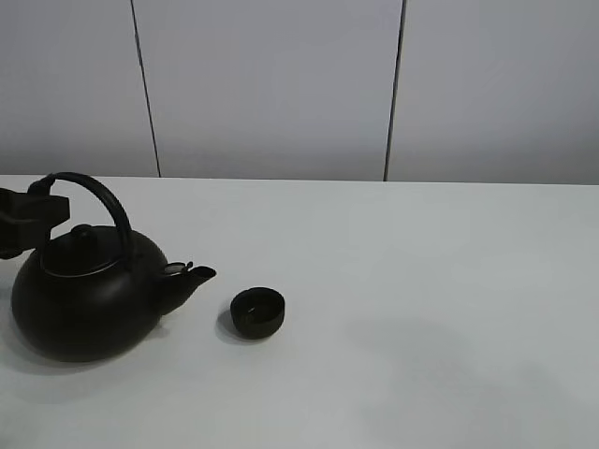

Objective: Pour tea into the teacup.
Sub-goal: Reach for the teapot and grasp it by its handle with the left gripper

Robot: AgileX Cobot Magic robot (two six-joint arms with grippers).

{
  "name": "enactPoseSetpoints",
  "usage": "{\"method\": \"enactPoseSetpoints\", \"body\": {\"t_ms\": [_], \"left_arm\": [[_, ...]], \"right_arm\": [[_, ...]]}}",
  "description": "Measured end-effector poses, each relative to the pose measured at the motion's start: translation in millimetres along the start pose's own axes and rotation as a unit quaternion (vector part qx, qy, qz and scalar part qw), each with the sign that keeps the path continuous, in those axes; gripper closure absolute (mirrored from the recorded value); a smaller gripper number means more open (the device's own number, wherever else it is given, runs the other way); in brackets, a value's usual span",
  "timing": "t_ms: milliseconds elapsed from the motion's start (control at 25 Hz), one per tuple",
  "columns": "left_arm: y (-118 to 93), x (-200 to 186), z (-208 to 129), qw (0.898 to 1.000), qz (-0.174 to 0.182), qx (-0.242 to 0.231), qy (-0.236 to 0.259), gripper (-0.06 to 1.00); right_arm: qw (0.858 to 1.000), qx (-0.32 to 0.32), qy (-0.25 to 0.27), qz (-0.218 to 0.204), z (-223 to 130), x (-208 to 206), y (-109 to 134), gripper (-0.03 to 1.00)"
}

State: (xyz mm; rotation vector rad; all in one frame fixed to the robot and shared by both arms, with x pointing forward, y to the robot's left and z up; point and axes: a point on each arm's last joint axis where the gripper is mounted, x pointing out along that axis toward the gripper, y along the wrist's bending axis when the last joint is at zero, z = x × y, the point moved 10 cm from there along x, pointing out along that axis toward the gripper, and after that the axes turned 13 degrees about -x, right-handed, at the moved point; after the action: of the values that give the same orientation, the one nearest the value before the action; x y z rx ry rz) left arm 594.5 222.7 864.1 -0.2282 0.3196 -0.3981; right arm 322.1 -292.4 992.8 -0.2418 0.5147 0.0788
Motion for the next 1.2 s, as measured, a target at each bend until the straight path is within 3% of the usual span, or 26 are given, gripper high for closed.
{"method": "enactPoseSetpoints", "body": {"t_ms": [120, 480, 840, 1200], "left_arm": [[-4, 0, -1, 1.000, -0.012, 0.015, 0.003, 0.78], [-4, 0, -1, 0.999, -0.010, 0.030, 0.002, 0.79], [-8, -6, 5, 0.996, -0.010, 0.082, 0.023, 0.80], [-20, -14, 40, 0.994, -0.018, 0.101, -0.021, 0.81]], "right_arm": [[1.000, 0.000, 0.000, 0.000, 0, 0, 0, 0.48], [1.000, 0.000, 0.000, 0.000, 0, 0, 0, 0.48], [1.000, 0.000, 0.000, 0.000, 0, 0, 0, 0.48], [1.000, 0.000, 0.000, 0.000, 0, 0, 0, 0.48]]}}
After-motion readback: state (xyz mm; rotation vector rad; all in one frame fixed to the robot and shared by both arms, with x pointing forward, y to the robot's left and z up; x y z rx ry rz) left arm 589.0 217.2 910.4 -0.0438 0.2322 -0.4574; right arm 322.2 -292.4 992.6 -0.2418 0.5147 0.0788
